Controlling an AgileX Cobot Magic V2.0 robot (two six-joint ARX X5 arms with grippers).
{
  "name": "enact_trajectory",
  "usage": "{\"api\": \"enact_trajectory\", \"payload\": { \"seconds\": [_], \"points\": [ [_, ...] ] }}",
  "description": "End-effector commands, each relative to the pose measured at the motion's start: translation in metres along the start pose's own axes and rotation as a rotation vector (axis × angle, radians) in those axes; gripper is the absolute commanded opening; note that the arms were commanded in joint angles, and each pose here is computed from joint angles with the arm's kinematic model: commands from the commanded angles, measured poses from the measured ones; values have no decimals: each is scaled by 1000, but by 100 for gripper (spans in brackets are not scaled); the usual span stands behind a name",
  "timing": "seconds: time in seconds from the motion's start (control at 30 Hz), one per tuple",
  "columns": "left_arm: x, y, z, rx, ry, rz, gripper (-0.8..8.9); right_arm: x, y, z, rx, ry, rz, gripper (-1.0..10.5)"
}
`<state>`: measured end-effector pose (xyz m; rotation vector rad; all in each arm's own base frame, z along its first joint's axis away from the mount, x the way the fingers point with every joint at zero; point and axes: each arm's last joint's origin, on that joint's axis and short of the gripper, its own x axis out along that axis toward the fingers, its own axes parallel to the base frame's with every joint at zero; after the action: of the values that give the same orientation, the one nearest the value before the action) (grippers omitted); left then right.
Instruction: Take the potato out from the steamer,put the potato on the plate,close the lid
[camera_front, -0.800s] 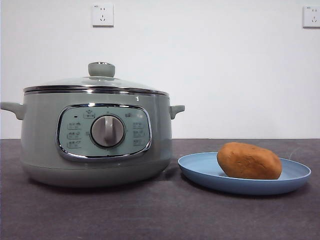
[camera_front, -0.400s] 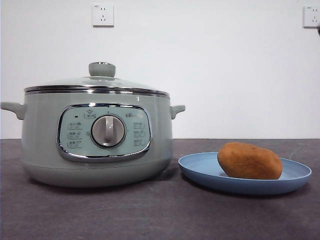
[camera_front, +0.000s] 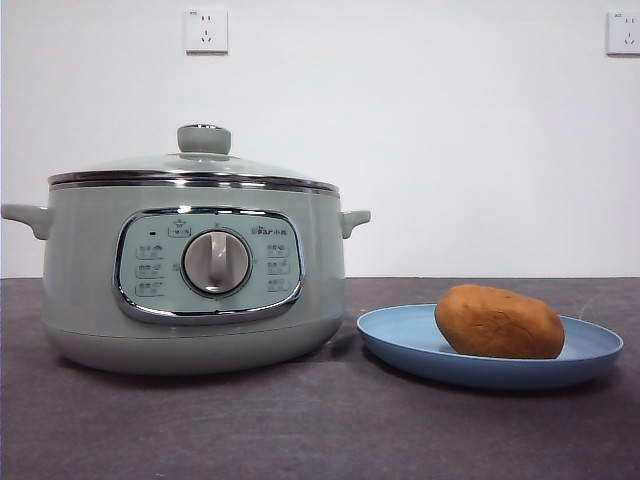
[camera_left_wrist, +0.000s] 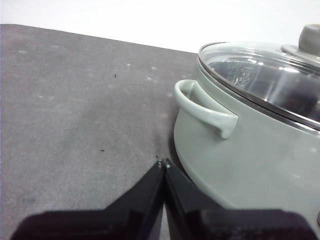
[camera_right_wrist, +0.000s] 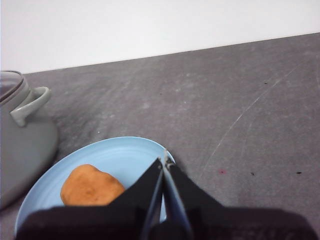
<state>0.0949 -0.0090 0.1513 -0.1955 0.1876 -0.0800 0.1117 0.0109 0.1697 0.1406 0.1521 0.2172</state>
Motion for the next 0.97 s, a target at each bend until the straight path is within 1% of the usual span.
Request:
{"api": "enact_trajectory", "payload": {
  "seconds": [0.03, 0.13, 0.23, 0.47, 0.53, 0.63, 0.73, 0.97],
  "points": [
    [1, 1, -4, -7, 5, 8, -3, -2, -1, -6, 13, -27, 0, 1],
    [1, 1, -4, -7, 5, 8, -3, -3, -1, -12, 26, -42, 1, 1],
    [1, 1, -4, -7, 4, 8, -3, -6, -2, -16, 49, -16, -27, 1],
    [1, 1, -4, -7, 4, 8, -3, -12, -2, -25, 62, 56, -39, 1],
    [1, 1, -4, -7, 4, 8, -3, -13, -2, -23, 58, 25, -37, 1],
    [1, 1, -4, -7, 4, 8, -3, -13, -3, -23, 59, 23, -67, 1],
    [1, 1, -4, -7, 4, 8, -3, -13, -3, -23, 58, 21, -76, 1],
    [1, 1, -4, -7, 4, 8, -3, -13, -3, -23, 58, 26, -78, 1]
  ]
}}
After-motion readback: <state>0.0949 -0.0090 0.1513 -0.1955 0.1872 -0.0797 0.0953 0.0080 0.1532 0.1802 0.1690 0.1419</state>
